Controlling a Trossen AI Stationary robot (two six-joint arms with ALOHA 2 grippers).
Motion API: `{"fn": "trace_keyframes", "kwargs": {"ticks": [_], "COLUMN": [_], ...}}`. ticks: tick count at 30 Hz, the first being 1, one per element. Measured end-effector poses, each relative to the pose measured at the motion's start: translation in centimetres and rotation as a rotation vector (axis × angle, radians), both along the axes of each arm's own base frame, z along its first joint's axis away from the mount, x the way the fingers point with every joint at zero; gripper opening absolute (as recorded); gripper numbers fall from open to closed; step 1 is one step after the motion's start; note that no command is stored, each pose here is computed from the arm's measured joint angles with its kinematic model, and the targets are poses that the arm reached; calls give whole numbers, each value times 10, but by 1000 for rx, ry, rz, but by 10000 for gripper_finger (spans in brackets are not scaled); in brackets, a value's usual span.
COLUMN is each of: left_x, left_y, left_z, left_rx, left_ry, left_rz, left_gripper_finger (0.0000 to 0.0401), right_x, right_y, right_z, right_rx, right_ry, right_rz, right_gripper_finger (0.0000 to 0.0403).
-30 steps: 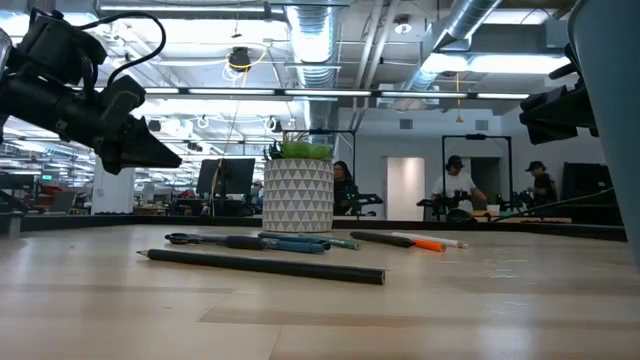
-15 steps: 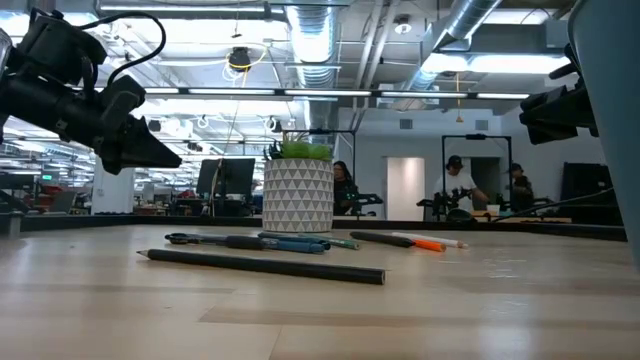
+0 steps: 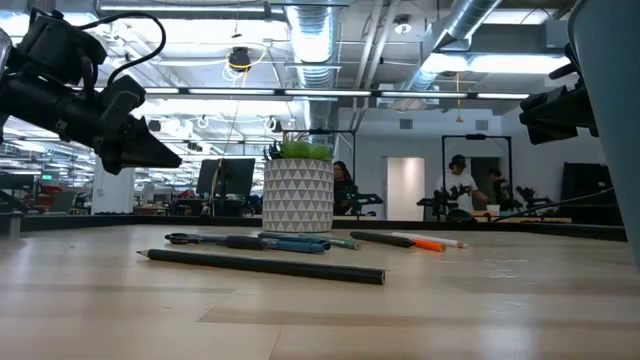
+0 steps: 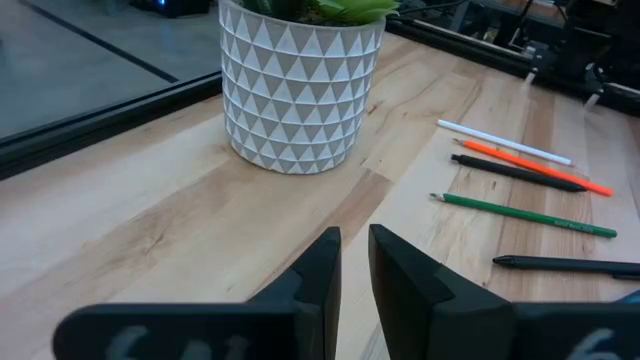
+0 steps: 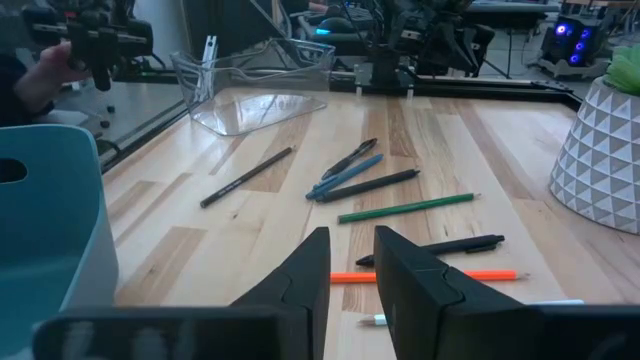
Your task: Sort pens & pencils
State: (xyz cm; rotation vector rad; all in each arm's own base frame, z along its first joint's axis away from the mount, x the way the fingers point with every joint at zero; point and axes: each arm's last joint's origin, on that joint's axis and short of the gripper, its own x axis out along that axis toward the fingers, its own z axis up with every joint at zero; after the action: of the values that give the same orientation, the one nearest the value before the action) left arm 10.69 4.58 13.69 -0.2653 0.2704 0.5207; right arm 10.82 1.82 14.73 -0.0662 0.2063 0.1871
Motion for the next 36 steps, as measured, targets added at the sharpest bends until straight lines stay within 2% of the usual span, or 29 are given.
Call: {"fn": "trace_keyframes", "kwargs": {"ticks": [30, 36], "left_x": [0, 0], "left_y": [0, 0], "left_z": [0, 0], "left_rx": [0, -1], "left_ry": [-1, -1], "left_rz": [0, 1], "left_gripper_finger": [46, 46], "right_x": [0, 0], "right_y": [0, -2], "right_z": [0, 0], "right_rx": [-1, -14], "right_ry": [-1, -6], "right_rz": [-1, -61], "right_gripper_finger": [102, 102]}}
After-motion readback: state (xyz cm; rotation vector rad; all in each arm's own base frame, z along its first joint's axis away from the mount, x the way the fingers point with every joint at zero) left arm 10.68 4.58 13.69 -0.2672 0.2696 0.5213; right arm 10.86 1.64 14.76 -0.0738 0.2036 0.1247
